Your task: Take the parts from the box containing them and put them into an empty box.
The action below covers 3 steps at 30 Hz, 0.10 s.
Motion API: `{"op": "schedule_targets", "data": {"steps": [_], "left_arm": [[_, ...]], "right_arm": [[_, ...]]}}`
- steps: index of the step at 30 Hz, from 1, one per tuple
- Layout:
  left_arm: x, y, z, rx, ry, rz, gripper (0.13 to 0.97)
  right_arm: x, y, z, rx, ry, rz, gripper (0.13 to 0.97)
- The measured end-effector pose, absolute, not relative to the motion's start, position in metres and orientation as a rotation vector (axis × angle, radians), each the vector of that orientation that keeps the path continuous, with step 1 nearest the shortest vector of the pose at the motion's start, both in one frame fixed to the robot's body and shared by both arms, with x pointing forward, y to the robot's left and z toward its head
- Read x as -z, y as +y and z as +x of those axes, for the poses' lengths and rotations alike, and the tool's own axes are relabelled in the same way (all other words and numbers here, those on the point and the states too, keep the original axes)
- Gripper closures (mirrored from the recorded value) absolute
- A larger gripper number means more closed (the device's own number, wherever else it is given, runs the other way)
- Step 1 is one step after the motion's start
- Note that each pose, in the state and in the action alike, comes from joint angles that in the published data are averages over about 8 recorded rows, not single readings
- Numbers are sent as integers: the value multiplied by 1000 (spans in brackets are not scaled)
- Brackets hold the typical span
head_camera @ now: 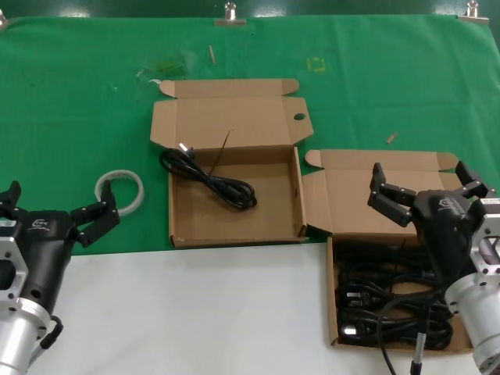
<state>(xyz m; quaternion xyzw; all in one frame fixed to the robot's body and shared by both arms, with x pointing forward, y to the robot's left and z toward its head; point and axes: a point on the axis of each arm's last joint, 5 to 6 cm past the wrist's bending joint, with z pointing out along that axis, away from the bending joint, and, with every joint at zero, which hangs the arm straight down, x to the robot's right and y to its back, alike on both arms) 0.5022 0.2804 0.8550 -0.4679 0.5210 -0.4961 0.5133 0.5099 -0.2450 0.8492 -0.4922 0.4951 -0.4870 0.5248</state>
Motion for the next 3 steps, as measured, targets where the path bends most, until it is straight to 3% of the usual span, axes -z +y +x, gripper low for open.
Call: {"op": "schedule_targets", "data": {"steps": [3], "left_arm": [[-855, 280, 502, 1193, 1253, -1125, 132]], "right_arm": [[-849, -245, 510, 1165, 1185, -1178, 130]]}}
